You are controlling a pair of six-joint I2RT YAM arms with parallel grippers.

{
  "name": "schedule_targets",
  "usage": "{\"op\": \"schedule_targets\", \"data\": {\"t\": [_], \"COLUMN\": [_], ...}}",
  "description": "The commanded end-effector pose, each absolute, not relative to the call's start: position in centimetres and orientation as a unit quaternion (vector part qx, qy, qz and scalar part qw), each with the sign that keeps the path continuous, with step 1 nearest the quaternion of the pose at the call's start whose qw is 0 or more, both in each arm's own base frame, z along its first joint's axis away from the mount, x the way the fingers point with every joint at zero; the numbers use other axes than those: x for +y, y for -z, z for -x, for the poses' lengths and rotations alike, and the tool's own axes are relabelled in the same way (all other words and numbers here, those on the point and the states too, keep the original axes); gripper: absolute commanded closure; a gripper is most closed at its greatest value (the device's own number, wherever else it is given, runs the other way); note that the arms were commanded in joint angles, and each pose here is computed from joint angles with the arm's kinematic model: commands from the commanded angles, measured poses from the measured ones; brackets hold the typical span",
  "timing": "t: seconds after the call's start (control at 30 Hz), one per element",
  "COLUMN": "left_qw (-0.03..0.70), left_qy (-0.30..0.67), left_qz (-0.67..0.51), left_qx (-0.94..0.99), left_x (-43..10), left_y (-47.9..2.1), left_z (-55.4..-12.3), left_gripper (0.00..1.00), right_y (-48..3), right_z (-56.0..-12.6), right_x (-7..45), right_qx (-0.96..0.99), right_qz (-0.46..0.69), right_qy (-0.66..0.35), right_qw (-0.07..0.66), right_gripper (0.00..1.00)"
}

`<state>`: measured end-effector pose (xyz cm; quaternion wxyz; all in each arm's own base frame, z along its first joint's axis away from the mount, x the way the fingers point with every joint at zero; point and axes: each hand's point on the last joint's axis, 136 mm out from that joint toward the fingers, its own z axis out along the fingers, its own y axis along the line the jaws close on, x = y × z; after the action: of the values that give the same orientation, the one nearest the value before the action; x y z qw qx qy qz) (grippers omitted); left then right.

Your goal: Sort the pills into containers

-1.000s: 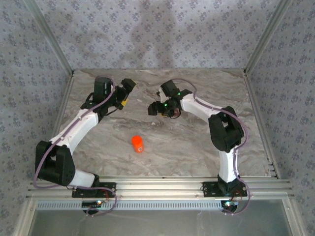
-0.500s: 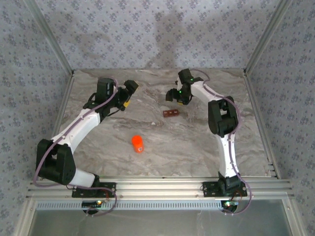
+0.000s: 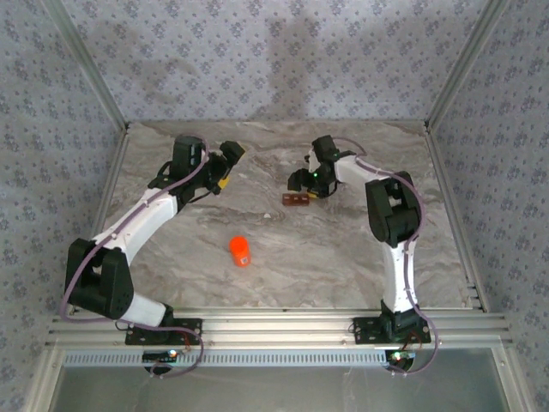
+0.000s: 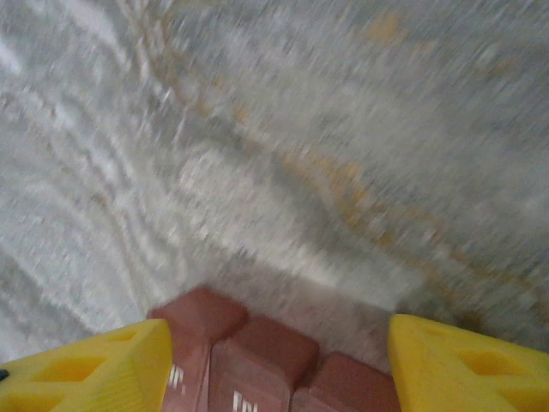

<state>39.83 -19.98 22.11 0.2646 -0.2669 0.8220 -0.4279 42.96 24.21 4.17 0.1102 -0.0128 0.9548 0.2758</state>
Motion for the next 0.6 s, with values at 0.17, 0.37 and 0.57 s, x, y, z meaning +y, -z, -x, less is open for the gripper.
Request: {"op": "schedule_targets", "data": {"t": [0.17, 0.37, 0.57], "left_qw": [0.272, 0.267, 0.267], "left_qy": [0.436, 0.435, 0.427], "left_qz": [0.248, 0.247, 0.254], "left_qx": [0.821, 0.824, 0.826], "left_x": [-20.4, -20.5, -20.2], "left_y": [-23.4, -23.0, -22.2], "left_z": [-40.0, -40.1, -40.5], "left_gripper": [0.00, 0.00, 0.00], "right_y": [-6.7, -7.5, -8.6], "right_z": [-35.5, -36.2, -38.5], "right_x": [29.6, 27.1, 26.9], "right_qx": [0.940, 0.966, 0.977], "right_qz": [0.057, 0.072, 0.110], "right_qy": [-0.326, -0.194, -0.074], "right_qw": [0.087, 0.155, 0.169], "right_gripper": [0.31, 0.29, 0.26]}}
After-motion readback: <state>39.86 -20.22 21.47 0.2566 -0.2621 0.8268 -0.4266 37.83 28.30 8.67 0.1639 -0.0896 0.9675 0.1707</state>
